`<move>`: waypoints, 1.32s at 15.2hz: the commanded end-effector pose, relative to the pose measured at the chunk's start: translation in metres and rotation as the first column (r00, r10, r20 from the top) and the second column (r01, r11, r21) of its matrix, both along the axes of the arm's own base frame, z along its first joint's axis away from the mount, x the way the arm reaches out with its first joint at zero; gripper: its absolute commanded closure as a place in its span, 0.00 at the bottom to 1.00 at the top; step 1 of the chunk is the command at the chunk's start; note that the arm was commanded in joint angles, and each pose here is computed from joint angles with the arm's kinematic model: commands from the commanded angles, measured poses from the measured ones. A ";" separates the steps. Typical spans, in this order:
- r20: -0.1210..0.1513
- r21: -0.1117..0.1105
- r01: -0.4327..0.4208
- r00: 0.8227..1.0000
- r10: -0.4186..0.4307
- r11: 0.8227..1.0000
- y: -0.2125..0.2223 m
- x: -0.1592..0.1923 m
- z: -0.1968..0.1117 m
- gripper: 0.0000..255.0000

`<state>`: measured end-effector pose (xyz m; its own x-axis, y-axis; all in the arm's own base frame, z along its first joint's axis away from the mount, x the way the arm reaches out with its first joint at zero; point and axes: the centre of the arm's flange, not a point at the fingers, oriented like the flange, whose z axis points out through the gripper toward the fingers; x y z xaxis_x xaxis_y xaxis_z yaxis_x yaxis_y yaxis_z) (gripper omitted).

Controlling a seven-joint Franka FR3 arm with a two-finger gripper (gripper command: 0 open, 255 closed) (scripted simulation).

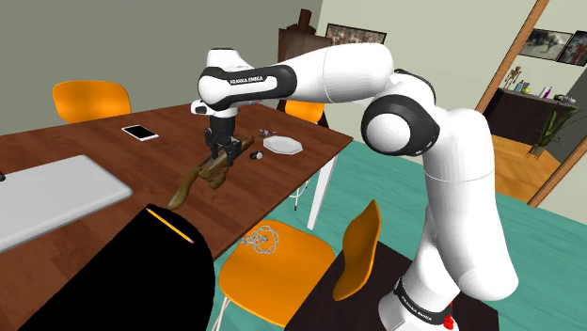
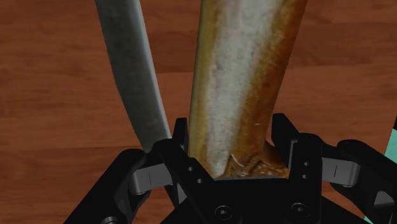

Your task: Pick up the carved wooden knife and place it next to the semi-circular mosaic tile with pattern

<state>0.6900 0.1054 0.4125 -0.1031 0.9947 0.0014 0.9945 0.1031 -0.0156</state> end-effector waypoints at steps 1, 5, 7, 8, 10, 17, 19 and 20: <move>-0.001 0.002 -0.003 1.000 0.003 1.000 0.003 0.000 -0.011 1.00; -0.001 0.002 -0.003 1.000 0.003 1.000 0.003 0.000 -0.033 1.00; -0.001 0.002 -0.003 1.000 0.003 1.000 0.003 0.000 -0.043 1.00; -0.001 0.002 -0.003 1.000 0.003 1.000 0.003 0.000 -0.048 1.00; -0.001 0.002 -0.003 1.000 0.003 1.000 0.003 0.000 -0.059 1.00; -0.001 0.002 -0.003 1.000 0.003 1.000 0.003 0.000 -0.065 1.00; -0.001 0.002 -0.003 1.000 0.003 1.000 0.003 0.000 -0.065 1.00; -0.002 0.002 -0.003 1.000 0.003 1.000 0.003 0.002 -0.064 0.00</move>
